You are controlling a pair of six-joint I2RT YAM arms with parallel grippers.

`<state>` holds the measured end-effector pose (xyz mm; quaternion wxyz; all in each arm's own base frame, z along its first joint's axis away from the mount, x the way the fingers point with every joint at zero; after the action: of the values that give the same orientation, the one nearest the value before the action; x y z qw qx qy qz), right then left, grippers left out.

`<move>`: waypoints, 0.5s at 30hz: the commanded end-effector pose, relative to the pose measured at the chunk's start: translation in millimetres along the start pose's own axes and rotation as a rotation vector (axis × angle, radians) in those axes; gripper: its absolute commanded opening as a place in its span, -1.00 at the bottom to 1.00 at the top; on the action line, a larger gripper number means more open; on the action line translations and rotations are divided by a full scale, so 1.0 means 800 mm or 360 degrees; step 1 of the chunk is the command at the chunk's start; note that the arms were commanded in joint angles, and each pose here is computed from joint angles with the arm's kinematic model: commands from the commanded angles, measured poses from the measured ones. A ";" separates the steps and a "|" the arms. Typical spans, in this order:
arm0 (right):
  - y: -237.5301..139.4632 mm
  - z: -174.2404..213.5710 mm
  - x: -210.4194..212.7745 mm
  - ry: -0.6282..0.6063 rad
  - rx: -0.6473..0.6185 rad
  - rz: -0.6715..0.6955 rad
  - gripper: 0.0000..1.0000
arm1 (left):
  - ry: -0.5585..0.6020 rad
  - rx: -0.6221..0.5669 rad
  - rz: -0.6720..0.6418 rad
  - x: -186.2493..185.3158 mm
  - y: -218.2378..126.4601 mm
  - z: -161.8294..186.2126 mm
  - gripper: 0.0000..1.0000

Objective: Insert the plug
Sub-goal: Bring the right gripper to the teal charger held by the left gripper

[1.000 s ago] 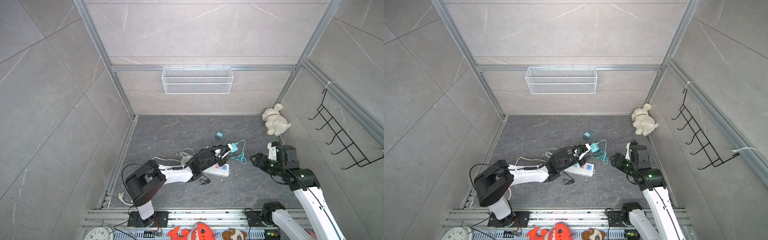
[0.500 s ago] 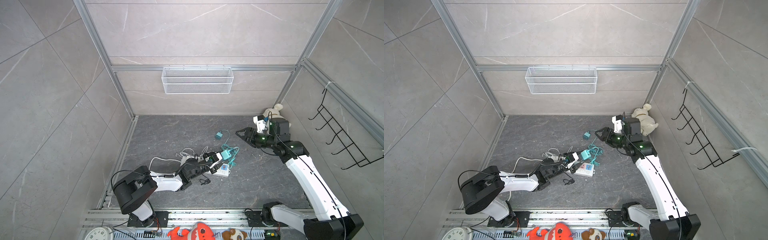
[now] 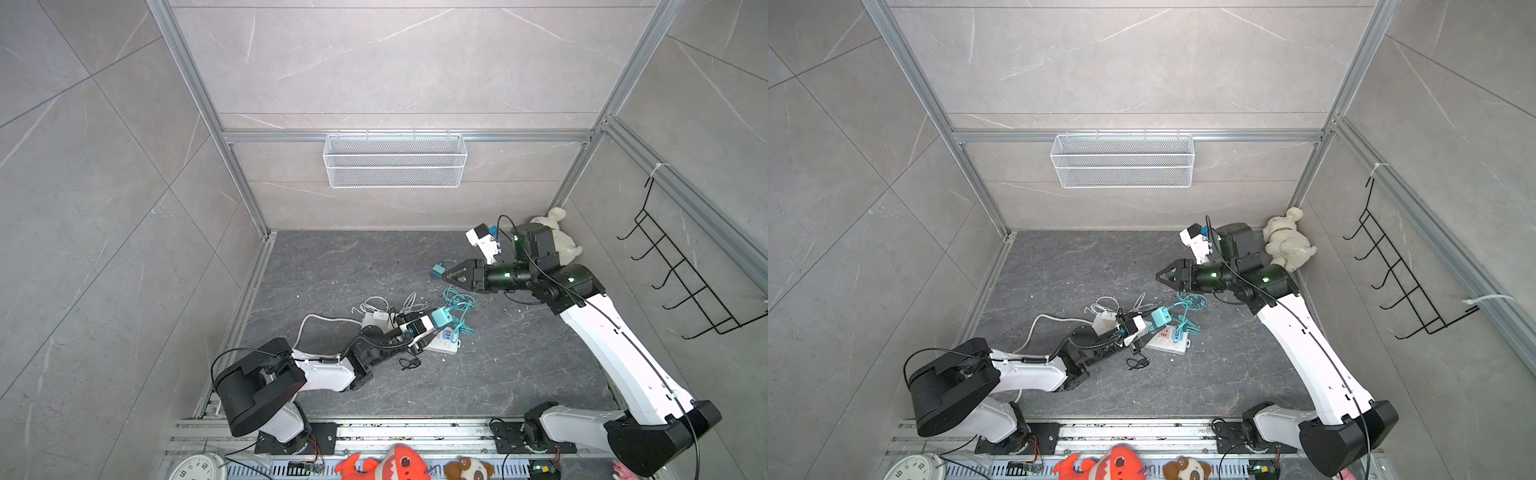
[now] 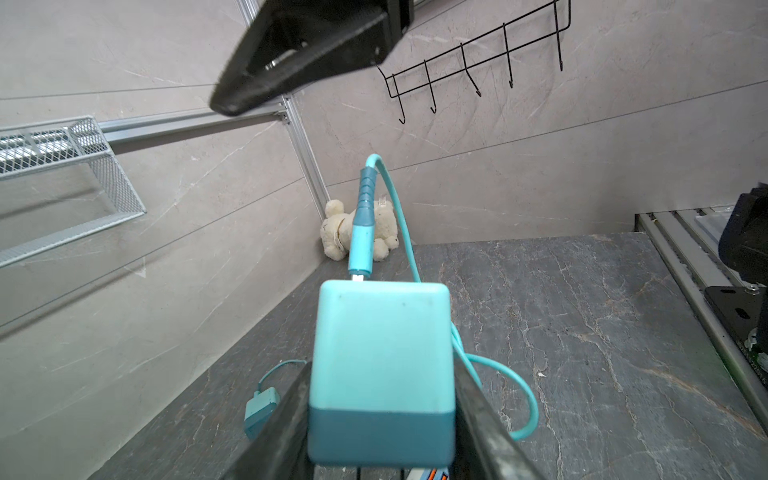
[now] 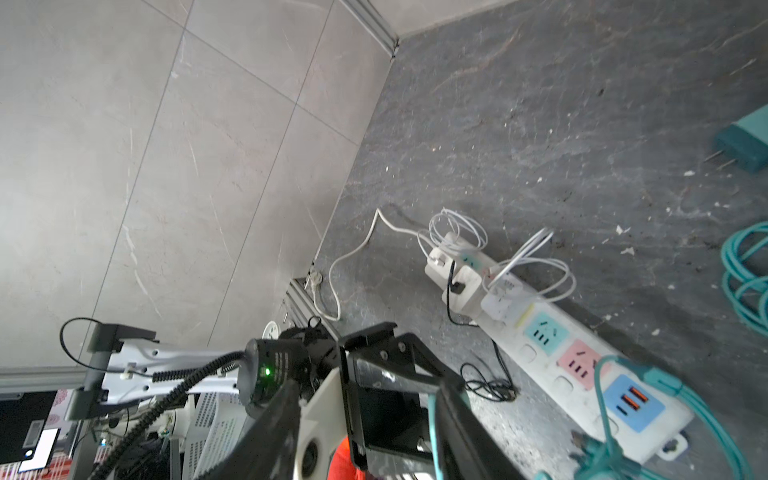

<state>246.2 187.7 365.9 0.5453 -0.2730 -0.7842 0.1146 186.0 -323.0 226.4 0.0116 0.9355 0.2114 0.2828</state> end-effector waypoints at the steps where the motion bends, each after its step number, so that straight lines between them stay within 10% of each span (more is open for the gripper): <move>1: -0.019 0.035 0.003 -0.0108 0.0119 0.0004 0.05 | 0.0107 -0.0216 -0.0103 0.021 -0.007 -0.040 -0.85; 15: -0.030 0.108 -0.042 -0.0130 0.0281 0.0120 -0.04 | 0.0123 -0.0116 -0.0069 0.021 0.006 -0.032 -0.87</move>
<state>174.7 161.6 331.4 0.5286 -0.2510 -0.7886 0.1892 186.2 -323.1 221.6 -0.0087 0.9304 0.2078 0.3017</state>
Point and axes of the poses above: each gripper's point midway between its finger pads, its own y axis out along the fingers, its own x axis along the line the jaws close on, z = x × y, the point moved 5 cm from there along -y, back along the fingers, and after that the axes turned 12 degrees about y, right-handed, at the moved point
